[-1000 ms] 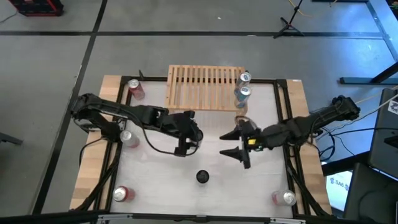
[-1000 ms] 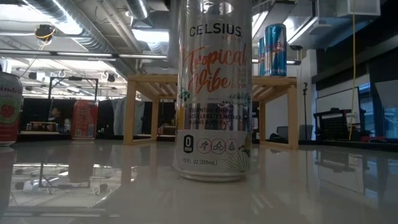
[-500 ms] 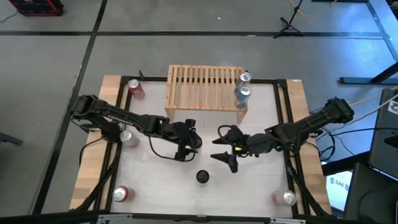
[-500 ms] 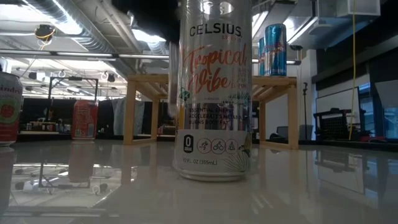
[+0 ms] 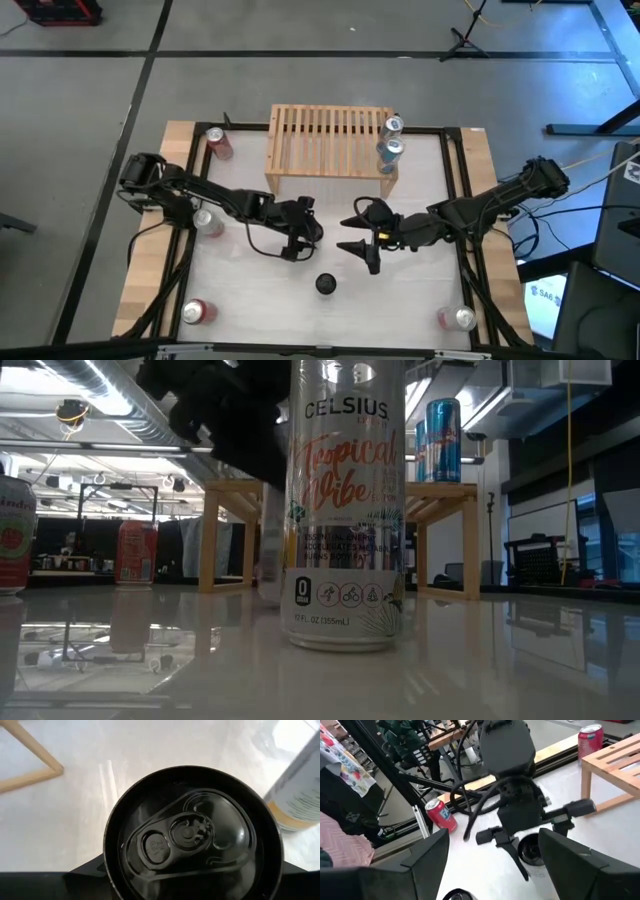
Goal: Place canned beverage on shelf
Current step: Put the top white and yellow soda can on the shelf
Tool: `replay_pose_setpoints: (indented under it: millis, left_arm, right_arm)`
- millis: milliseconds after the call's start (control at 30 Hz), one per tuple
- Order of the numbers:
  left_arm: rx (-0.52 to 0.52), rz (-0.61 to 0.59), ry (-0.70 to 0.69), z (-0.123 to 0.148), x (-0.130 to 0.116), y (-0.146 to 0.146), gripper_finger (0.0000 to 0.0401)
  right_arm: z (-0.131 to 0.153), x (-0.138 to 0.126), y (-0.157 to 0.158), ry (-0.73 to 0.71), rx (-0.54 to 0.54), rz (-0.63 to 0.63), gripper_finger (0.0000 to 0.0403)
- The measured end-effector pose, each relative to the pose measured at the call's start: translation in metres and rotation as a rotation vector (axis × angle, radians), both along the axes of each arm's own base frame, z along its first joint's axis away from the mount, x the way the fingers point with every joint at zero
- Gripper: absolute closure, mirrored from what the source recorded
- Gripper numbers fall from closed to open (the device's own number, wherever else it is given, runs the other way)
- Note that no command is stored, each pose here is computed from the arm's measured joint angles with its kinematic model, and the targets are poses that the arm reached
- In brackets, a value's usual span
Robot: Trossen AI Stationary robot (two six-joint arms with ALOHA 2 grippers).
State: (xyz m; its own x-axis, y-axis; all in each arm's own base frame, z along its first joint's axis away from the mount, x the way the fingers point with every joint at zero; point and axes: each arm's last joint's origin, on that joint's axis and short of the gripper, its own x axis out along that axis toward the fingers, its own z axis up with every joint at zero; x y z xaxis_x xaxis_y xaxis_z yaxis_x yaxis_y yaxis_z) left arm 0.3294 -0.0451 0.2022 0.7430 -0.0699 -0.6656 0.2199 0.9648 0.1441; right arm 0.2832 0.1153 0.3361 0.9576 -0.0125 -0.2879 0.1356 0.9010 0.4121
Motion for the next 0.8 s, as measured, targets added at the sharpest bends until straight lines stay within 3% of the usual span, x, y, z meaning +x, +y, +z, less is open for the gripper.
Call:
replay_pose_setpoints:
  millis: [333,633,800]
  left_arm:
    - [0.000,0.000,-0.004,-0.003,0.002,-0.001,0.0160]
    - [-0.019,0.026,-0.018,0.000,0.002,0.000,0.0093]
    - [0.010,0.049,-0.027,0.017,0.003,0.000,0.0079]
  right_arm:
    - [0.003,0.001,0.000,-0.028,0.010,-0.008,0.0109]
    - [0.003,0.001,0.000,-0.026,0.009,-0.008,0.0109]
    - [0.002,0.001,0.000,-0.021,0.009,-0.002,0.0109]
